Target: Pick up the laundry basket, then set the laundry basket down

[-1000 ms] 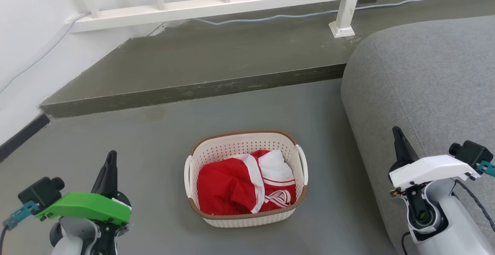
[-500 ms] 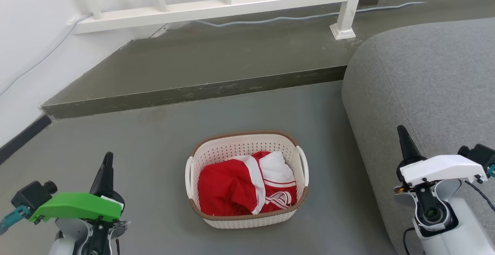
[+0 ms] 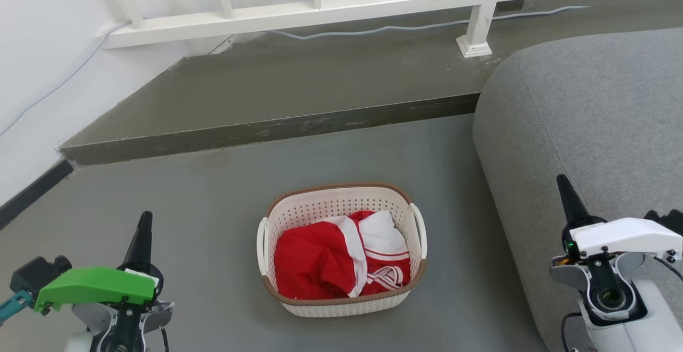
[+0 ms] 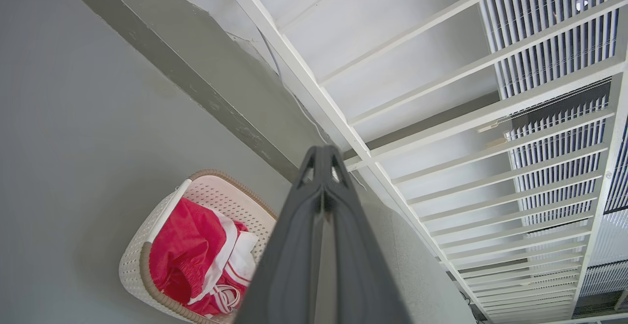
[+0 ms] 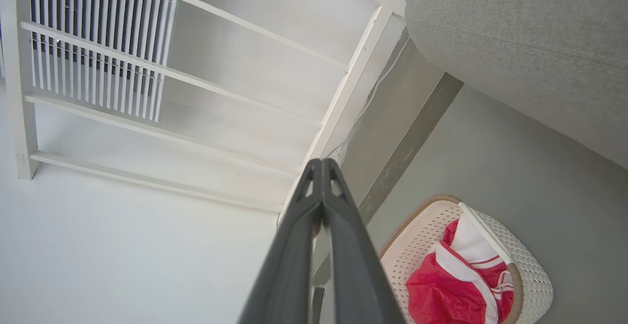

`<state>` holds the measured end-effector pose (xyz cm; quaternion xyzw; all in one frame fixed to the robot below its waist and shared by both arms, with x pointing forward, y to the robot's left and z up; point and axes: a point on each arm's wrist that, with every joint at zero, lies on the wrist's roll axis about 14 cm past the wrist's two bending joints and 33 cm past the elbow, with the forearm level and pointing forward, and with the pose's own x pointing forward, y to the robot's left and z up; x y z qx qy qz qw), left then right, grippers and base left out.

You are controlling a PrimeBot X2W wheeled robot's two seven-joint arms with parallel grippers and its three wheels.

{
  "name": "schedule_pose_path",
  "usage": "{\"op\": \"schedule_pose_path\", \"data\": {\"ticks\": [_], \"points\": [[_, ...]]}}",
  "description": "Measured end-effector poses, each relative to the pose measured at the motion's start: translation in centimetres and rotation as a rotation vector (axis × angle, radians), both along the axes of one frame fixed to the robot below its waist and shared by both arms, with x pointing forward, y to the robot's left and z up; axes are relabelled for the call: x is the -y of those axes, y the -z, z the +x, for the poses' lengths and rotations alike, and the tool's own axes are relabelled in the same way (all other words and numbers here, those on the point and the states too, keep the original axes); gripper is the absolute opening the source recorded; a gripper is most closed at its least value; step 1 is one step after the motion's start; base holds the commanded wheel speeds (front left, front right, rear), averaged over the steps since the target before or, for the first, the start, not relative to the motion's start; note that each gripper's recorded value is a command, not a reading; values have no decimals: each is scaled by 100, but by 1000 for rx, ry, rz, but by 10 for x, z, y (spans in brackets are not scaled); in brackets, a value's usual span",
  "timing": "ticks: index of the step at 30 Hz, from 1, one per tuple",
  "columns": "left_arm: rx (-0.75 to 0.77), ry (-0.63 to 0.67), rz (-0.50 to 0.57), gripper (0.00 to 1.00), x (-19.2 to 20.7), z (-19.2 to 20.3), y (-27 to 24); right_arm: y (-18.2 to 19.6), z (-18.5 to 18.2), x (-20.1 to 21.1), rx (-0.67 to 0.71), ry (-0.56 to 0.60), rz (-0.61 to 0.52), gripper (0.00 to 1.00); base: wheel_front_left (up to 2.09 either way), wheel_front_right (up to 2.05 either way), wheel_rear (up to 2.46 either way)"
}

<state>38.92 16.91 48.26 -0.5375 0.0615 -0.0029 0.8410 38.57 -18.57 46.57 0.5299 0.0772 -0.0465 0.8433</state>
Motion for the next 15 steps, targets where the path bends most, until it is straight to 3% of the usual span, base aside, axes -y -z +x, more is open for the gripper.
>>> {"op": "schedule_pose_path", "data": {"ticks": [15], "points": [[-3,-32,-156,0,-6,-1,-2,-7,0,5,30,30,168,0,0,0,0]]}}
